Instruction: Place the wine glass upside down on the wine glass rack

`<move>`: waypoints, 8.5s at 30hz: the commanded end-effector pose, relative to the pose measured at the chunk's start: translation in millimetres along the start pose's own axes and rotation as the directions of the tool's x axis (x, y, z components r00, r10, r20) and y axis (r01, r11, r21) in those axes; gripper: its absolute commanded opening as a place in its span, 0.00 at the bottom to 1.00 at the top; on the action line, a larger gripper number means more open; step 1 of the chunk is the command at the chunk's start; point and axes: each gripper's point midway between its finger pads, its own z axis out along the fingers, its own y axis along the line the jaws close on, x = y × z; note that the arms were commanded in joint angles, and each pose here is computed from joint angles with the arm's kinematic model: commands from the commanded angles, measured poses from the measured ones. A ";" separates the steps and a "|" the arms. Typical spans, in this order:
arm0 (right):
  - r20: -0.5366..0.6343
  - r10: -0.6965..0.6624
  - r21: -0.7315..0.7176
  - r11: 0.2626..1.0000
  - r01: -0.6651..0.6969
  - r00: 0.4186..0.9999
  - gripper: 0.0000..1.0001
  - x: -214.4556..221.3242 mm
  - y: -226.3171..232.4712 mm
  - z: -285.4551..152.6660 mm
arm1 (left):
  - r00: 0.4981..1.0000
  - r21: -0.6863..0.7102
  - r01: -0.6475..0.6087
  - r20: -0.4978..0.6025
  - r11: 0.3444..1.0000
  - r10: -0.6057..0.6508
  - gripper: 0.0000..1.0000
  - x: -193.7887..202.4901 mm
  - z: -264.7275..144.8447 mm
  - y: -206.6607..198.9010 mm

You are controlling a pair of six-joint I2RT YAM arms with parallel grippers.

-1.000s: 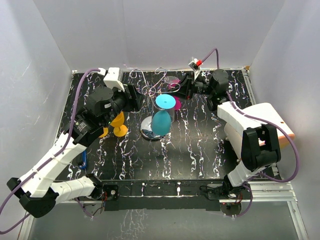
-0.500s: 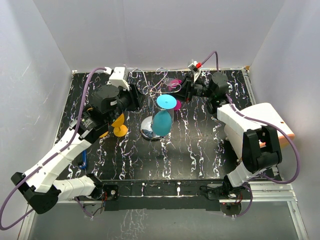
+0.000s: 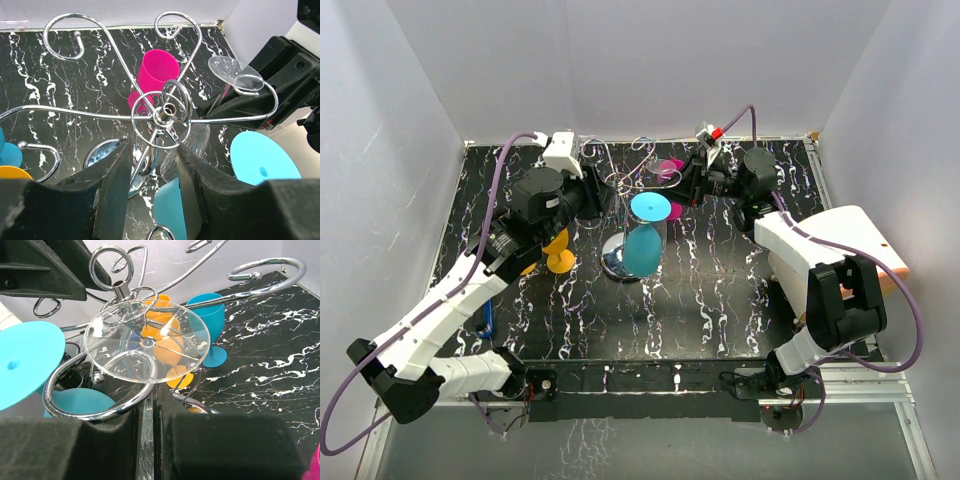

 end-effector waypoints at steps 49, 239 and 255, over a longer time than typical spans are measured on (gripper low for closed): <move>0.057 -0.109 -0.134 0.984 0.116 0.992 0.00 -23.1 48.1 15.9 | 0.995 0.069 0.037 0.092 0.997 -0.043 0.00 -17.4 25.5 -19.0; 0.072 0.282 0.976 0.176 -0.125 0.957 0.00 3.3 -179.1 -119.4 | 0.923 0.230 -0.088 0.385 0.969 -0.007 0.74 -100.1 -98.5 -30.4; 0.450 -0.221 0.890 0.194 -0.413 0.865 0.00 -118.1 -23.5 -195.8 | 0.901 0.421 0.032 0.381 0.907 -0.208 0.99 -120.6 -106.6 -64.9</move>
